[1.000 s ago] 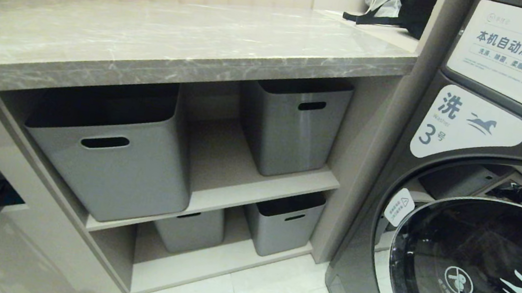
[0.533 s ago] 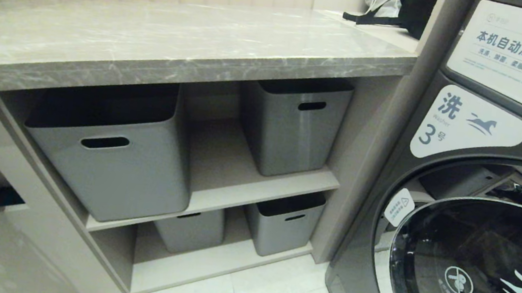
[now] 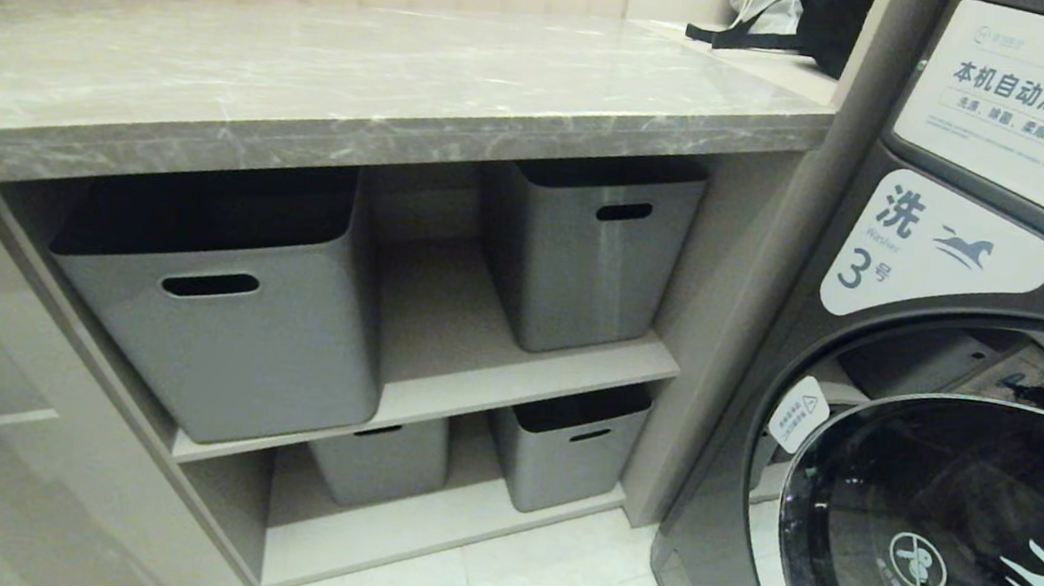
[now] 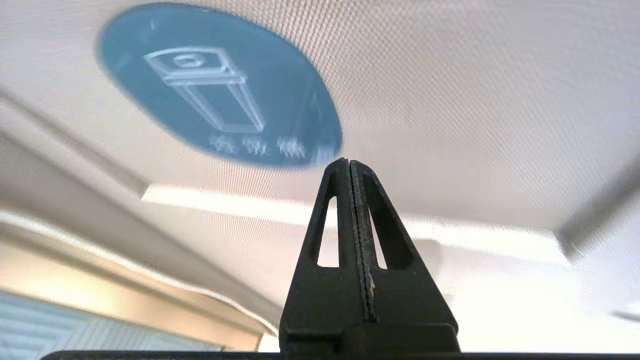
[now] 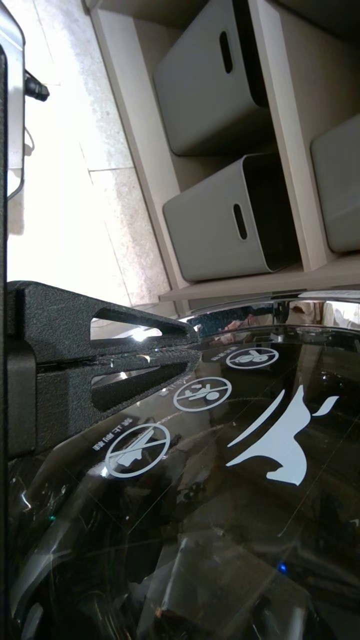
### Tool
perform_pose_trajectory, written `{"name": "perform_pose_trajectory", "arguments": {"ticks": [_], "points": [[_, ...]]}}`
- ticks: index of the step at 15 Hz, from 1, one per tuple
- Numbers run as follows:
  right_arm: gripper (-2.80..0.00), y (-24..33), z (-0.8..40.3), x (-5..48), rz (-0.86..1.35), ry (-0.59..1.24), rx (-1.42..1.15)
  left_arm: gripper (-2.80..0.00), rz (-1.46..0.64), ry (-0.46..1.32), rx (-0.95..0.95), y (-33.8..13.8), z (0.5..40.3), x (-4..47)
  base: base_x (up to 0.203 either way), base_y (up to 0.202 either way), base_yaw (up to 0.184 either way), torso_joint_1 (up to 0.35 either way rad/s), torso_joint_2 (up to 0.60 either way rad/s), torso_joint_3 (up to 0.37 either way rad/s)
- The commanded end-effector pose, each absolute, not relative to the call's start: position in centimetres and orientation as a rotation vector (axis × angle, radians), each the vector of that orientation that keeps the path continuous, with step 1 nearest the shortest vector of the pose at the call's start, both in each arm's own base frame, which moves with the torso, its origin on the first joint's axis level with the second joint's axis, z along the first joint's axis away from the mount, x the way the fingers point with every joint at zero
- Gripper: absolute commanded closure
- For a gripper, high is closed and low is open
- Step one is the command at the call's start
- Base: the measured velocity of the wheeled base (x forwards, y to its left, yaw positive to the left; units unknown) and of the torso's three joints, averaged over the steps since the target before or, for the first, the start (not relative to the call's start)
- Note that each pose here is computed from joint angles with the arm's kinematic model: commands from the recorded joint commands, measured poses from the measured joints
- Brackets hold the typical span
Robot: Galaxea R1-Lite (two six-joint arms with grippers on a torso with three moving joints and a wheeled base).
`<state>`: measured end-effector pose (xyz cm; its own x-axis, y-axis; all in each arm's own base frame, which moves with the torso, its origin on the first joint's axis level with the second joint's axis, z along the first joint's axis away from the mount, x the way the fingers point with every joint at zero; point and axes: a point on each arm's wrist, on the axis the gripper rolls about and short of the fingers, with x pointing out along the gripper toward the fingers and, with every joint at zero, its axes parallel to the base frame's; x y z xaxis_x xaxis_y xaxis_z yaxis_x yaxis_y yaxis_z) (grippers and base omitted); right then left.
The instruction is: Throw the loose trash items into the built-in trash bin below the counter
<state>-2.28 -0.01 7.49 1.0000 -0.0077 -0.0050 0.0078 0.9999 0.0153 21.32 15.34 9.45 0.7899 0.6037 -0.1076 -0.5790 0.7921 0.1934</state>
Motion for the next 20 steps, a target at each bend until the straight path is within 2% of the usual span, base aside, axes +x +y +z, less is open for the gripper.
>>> {"name": "perform_pose_trajectory", "arguments": {"ticks": [1, 5, 14, 20], "points": [[0.00, 0.0, 7.5, -2.3, -0.008, 0.006, 0.015, 0.00, 0.643, 0.130, 0.166, 14.4, 10.7, 20.1, 0.000, 0.000, 0.000, 0.000, 0.00, 0.000], [0.00, 0.0, 7.5, -2.3, -0.008, 0.006, 0.015, 0.00, 0.582, 0.102, 0.175, 12.0, 11.8, 17.2, 0.000, 0.000, 0.000, 0.000, 0.00, 0.000], [0.00, 0.0, 7.5, -2.3, -0.008, 0.006, 0.015, 0.00, 0.243, -0.060, 0.216, 4.5, 15.1, 13.0, 0.000, 0.000, 0.000, 0.000, 0.00, 0.000], [0.00, 0.0, 7.5, -2.3, -0.008, 0.005, 0.015, 0.00, -0.006, -0.045, 0.203, 0.5, 14.8, 7.2, 0.000, 0.000, 0.000, 0.000, 0.00, 0.000]]}}
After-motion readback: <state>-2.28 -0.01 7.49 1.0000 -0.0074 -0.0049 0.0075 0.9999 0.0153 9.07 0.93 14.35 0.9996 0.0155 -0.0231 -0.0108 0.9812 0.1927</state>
